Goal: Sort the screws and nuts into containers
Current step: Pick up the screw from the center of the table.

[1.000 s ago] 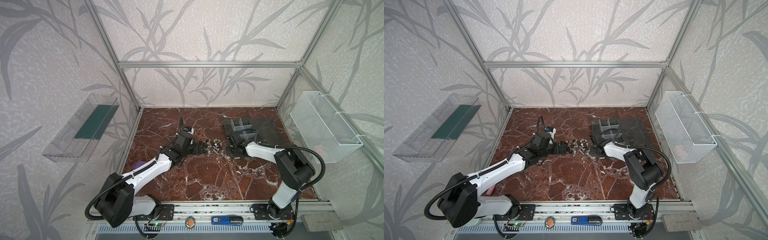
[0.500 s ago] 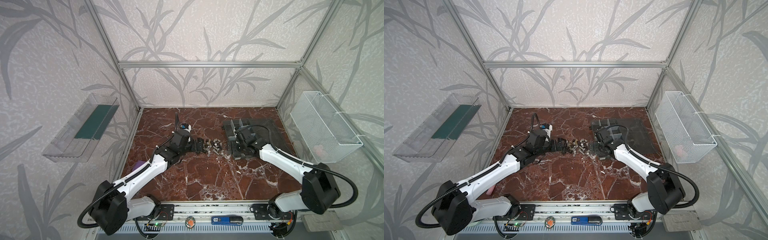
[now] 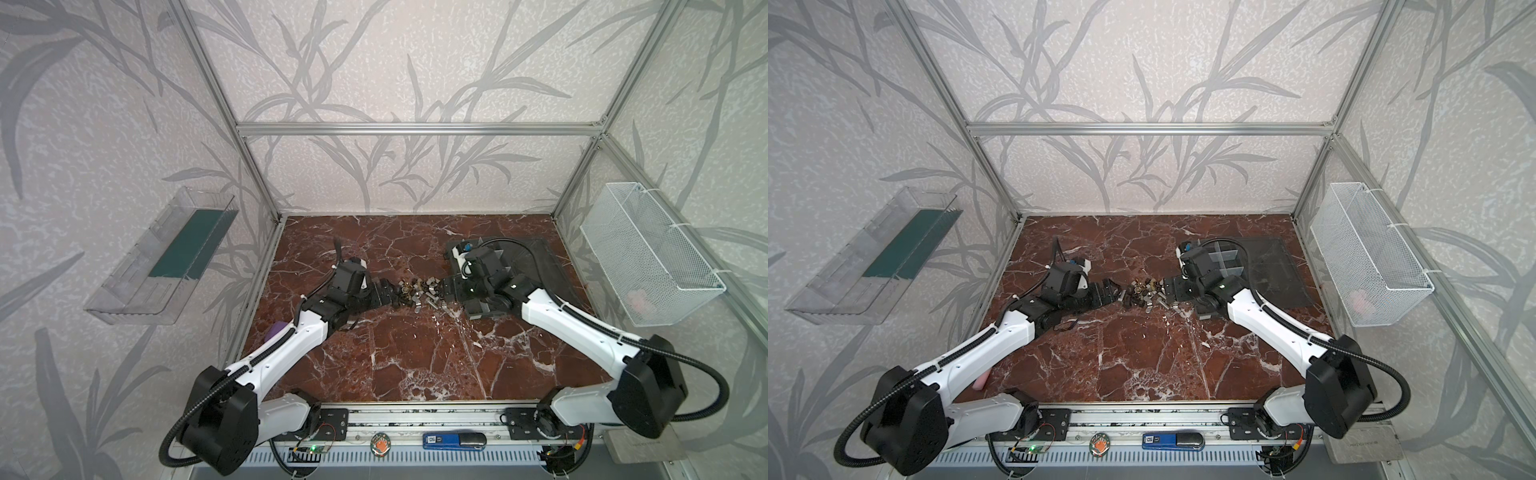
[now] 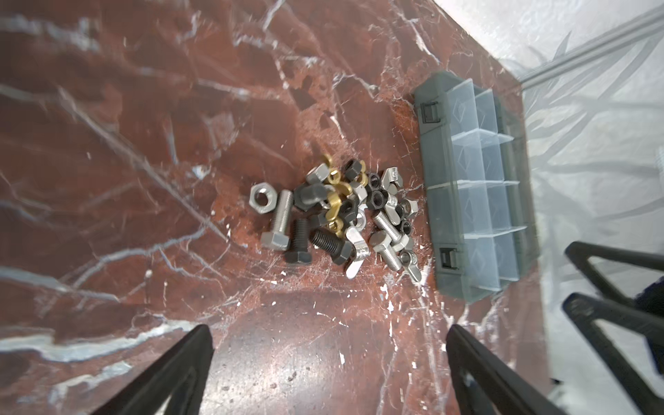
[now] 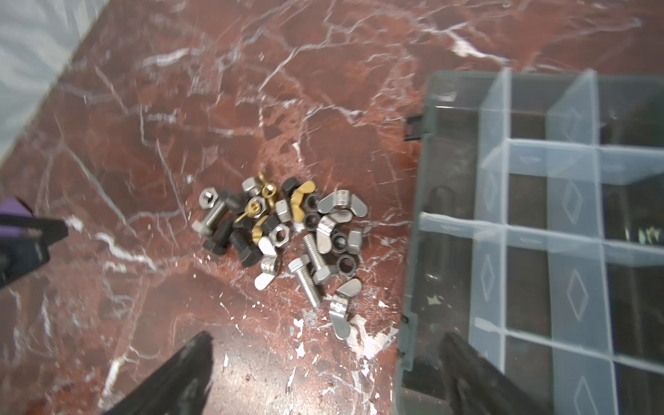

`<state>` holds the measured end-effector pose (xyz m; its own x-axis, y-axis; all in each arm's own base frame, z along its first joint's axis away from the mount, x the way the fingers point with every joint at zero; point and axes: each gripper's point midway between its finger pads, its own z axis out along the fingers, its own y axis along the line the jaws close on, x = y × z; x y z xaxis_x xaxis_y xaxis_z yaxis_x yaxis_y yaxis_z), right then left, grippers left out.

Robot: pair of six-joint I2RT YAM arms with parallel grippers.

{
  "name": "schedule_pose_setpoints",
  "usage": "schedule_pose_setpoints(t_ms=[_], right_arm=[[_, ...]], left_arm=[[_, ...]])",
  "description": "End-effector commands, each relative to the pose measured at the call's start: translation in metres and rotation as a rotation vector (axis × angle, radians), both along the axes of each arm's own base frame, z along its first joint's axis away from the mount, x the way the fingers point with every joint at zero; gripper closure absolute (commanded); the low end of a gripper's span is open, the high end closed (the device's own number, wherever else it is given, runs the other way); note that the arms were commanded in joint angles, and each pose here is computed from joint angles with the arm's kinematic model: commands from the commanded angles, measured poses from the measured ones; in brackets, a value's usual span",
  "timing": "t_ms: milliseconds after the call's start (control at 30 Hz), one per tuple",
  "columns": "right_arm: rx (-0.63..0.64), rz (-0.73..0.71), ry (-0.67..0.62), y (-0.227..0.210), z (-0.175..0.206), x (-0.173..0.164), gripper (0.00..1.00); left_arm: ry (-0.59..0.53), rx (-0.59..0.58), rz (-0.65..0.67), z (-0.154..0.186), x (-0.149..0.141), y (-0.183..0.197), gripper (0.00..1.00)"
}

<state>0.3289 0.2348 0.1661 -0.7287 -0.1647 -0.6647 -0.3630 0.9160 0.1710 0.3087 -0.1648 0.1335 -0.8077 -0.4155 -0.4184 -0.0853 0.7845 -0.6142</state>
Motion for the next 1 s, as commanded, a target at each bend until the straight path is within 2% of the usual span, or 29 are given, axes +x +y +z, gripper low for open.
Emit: schedule_pose_setpoints(t_ms=[0, 167, 233, 367, 833, 967], right_arm=[[-0.142, 0.055, 0.083, 0.0, -0.034, -0.007, 0.16], [-0.289, 0.142, 0.193, 0.021, -0.081, -0.023, 0.24], [-0.33, 0.139, 0.257, 0.02, -0.107, -0.025, 0.37], [-0.353, 0.138, 0.298, 0.021, -0.131, -0.025, 0.46], [-0.418, 0.159, 0.288, 0.027, -0.148, -0.009, 0.47], [-0.417, 0.162, 0.279, 0.031, -0.148, -0.004, 0.52]], left_arm=[[0.043, -0.251, 0.006, 0.01, 0.002, -0.012, 0.01], [0.075, -0.262, 0.011, 0.003, -0.004, -0.01, 0.01], [0.07, -0.254, 0.01, 0.003, -0.005, -0.009, 0.01], [0.061, -0.215, 0.017, 0.003, -0.007, -0.003, 0.01], [0.061, -0.204, 0.02, 0.0, -0.008, -0.001, 0.01], [0.058, -0.199, 0.018, 0.0, -0.007, -0.001, 0.01]])
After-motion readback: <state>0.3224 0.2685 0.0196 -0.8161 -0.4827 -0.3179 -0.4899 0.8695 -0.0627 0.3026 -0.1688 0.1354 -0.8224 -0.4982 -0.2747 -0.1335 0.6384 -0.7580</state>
